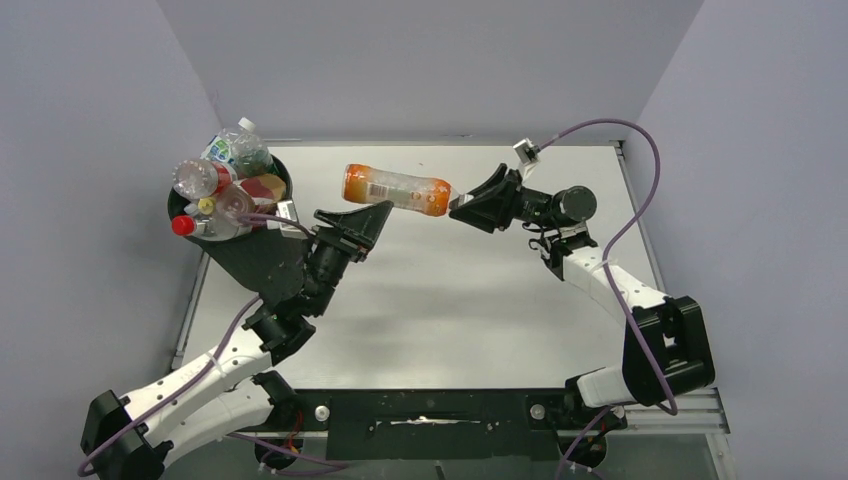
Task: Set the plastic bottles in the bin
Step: Pick up the plastic bottle at the center of the board.
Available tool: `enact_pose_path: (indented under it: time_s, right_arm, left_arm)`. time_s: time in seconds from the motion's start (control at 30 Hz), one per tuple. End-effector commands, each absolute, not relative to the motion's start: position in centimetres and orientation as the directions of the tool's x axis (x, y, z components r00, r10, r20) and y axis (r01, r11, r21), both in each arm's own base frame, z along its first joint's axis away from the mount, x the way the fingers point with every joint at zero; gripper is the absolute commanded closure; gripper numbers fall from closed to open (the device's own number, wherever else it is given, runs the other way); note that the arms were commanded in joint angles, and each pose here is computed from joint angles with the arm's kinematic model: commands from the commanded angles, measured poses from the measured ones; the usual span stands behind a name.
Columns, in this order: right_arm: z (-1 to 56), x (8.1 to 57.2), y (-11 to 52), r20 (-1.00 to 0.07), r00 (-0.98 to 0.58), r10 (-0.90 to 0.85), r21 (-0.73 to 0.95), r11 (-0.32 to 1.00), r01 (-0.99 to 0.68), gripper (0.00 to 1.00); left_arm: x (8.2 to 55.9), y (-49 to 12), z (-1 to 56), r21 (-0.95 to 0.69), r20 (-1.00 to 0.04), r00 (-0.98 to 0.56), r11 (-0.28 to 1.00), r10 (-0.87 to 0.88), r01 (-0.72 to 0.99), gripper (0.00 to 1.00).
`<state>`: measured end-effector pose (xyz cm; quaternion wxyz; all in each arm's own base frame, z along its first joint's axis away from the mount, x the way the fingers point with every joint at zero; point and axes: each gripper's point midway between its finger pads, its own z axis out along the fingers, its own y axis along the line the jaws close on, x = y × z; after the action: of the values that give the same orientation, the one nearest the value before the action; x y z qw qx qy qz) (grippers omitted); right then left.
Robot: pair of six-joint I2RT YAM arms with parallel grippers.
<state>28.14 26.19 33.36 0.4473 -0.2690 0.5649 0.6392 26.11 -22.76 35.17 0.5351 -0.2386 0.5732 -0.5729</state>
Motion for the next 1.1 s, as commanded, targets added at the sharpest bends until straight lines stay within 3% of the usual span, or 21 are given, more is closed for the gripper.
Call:
enact_pose_path:
  time_s: [0.0,0.6,0.73,0.83,0.9,1.0,1.07]
  right_arm:
    - [35.4,26.2,26.3,-0.877,-0.376,0.299,0.395,0.002,-0.919,0.75]
    - [34.8,23.4,28.2,-0.887,-0.39,0.249,0.384,-0.074,-0.92,0.75]
    - [34.9,23.0,28.4,-0.889,-0.389,0.243,0.379,-0.087,-0.921,0.75]
    - [35.1,22.6,28.7,-0.89,-0.387,0.24,0.375,-0.097,-0.922,0.75]
    - [35.2,22.5,28.8,-0.891,-0.387,0.239,0.373,-0.101,-0.922,0.75]
    - [35.4,22.4,29.0,-0.891,-0.389,0.234,0.374,-0.107,-0.921,0.73]
    - [35.6,22.4,29.1,-0.891,-0.388,0.235,0.373,-0.108,-0.922,0.64]
  left_arm:
    - [25.0,-21.6,39.7,-0.88,-0.231,-0.247,0.093,-0.941,0.465,0.09]
    - [25.1,-20.1,40.6,-0.85,-0.262,-0.118,0.171,-0.958,0.498,0.11]
    - [25.3,-20.1,40.7,-0.846,-0.306,-0.105,0.22,-0.946,0.486,0.27]
    - [25.4,-20.2,41.1,-0.835,-0.356,-0.095,0.271,-0.93,0.479,0.48]
    - [25.5,-20.4,41.4,-0.827,-0.401,-0.095,0.316,-0.911,0.466,0.57]
    - [25.2,-20.4,43.0,-0.803,-0.449,-0.087,0.359,-0.889,0.475,0.63]
    - [24.8,-20.0,44.1,-0.789,-0.477,-0.083,0.385,-0.875,0.478,0.65]
